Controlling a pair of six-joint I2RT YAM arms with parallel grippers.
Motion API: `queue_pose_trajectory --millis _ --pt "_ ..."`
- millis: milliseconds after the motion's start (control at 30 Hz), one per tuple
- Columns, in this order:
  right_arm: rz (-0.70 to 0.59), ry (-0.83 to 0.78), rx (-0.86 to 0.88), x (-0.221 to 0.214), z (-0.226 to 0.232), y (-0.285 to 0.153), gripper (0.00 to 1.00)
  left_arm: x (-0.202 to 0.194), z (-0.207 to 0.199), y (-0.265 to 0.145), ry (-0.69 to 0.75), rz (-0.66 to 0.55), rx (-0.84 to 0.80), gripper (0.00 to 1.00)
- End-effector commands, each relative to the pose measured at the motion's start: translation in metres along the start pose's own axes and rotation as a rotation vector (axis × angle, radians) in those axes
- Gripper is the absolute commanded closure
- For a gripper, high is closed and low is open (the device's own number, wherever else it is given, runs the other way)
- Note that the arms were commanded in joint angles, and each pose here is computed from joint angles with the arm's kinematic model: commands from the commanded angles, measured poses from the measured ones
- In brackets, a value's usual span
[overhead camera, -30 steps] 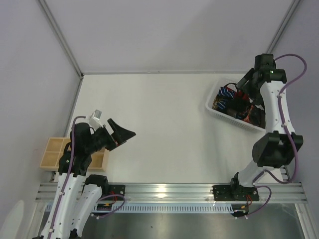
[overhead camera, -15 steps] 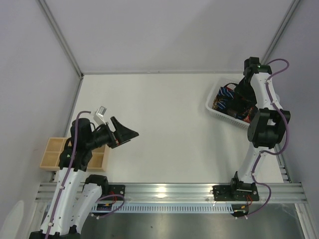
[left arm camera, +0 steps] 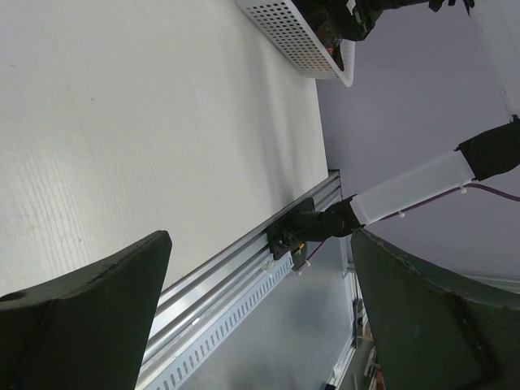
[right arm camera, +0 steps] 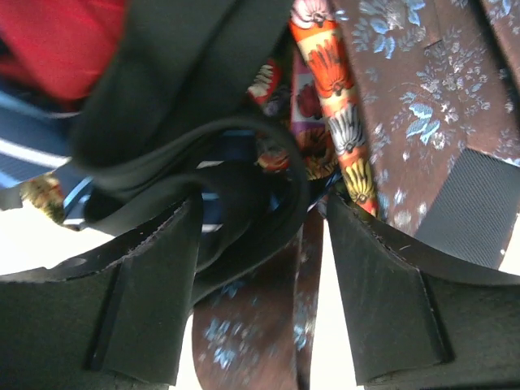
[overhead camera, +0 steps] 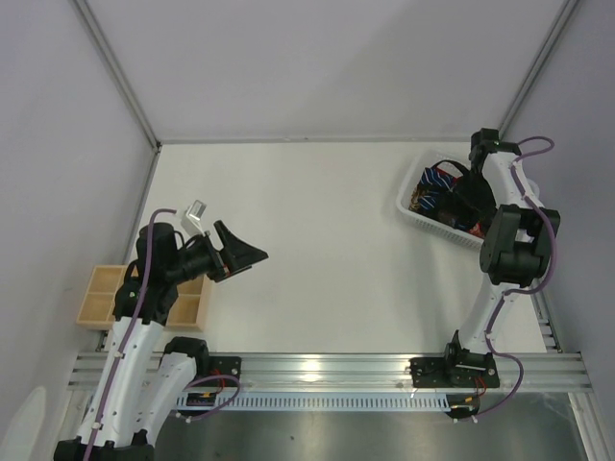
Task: Roll the ties
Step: Grab a tie with the right arm
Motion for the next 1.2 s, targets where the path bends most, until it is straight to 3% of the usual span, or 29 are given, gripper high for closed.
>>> queue_pose_trajectory --millis 0,200,833,1167 --pt "-0.026 0.081 0.076 0.010 0.009 -0.004 0.33 0.015 -0.012 -0.005 0.069 -0.036 -0.025 0.00" --pt "-0.015 0.114 0.098 0.012 0.016 0.002 0.39 0.016 -0.011 -0.005 0.073 -0.034 -0.017 0.00" --pt "0.038 0.127 0.140 0.010 0.017 -0.031 0.31 0.015 -0.010 -0.003 0.067 -0.030 -0.024 0.00" --pt "0.054 0.139 0.120 0.004 0.020 -0.010 0.35 0.014 -0.010 -0.002 0.063 -0.025 -0.028 0.00"
Point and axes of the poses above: each gripper's point midway between its finger pads, its own y axis out along the fingers, its own z axis along the line the jaws close on, x = y × z, the point moved 1 cm from there along -y, back along the fingers, and after that the axes turned 13 degrees about y, right-handed, at the moved point
